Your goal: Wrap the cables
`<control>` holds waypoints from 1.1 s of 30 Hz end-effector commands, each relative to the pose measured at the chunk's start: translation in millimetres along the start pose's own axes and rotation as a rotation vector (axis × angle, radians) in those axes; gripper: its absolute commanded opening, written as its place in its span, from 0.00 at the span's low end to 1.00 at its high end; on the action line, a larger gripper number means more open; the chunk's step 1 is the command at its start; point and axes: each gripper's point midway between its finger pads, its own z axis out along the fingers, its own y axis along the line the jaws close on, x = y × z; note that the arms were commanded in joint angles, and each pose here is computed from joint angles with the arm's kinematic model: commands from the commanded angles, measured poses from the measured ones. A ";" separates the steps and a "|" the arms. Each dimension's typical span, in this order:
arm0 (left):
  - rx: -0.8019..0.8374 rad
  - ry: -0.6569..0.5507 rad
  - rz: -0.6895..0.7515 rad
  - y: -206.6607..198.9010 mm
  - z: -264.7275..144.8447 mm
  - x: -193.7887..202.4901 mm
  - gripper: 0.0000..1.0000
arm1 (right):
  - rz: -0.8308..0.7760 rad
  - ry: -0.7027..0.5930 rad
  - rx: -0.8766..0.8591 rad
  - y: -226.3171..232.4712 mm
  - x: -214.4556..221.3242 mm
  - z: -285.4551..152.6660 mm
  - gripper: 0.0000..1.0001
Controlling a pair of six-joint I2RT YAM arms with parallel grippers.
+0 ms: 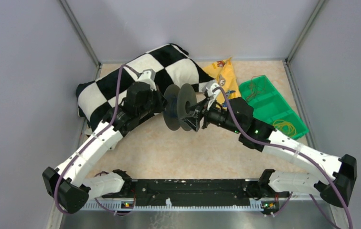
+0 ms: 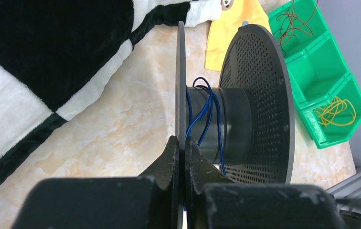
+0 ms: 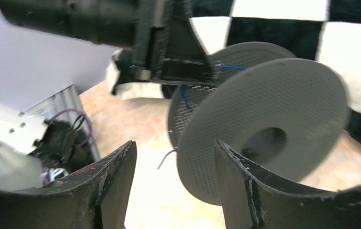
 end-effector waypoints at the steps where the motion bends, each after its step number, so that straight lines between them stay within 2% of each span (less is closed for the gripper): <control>1: 0.156 -0.113 0.053 -27.6 -6.6 -21.6 0.00 | 0.041 -0.042 0.349 -55.9 -1.4 -34.8 0.64; 3: 0.208 -0.108 0.079 -32.4 -5.3 -14.0 0.00 | 0.067 -0.044 0.525 -84.2 8.6 -60.3 0.71; 6: 0.271 -0.053 0.108 -37.0 1.3 5.5 0.00 | 0.132 -0.056 0.727 -118.6 21.6 -99.9 0.72; 13: 0.390 0.127 0.139 -45.9 24.2 53.5 0.00 | 0.247 -0.103 0.936 -152.3 43.0 -170.6 0.74; 16: 0.428 0.211 0.116 -49.7 37.0 72.6 0.00 | 0.246 -0.115 0.962 -151.4 43.9 -183.7 0.74; 23: 0.531 0.347 0.018 -60.0 66.6 108.7 0.00 | 0.246 -0.096 0.955 -149.7 48.3 -184.6 0.75; 27: 0.572 0.374 -0.040 -67.6 76.8 114.8 0.00 | 0.241 -0.090 0.954 -148.6 47.5 -186.4 0.75; 33: 0.538 0.393 -0.077 -60.4 95.4 124.0 0.00 | 0.262 -0.100 0.949 -147.0 54.2 -189.0 0.75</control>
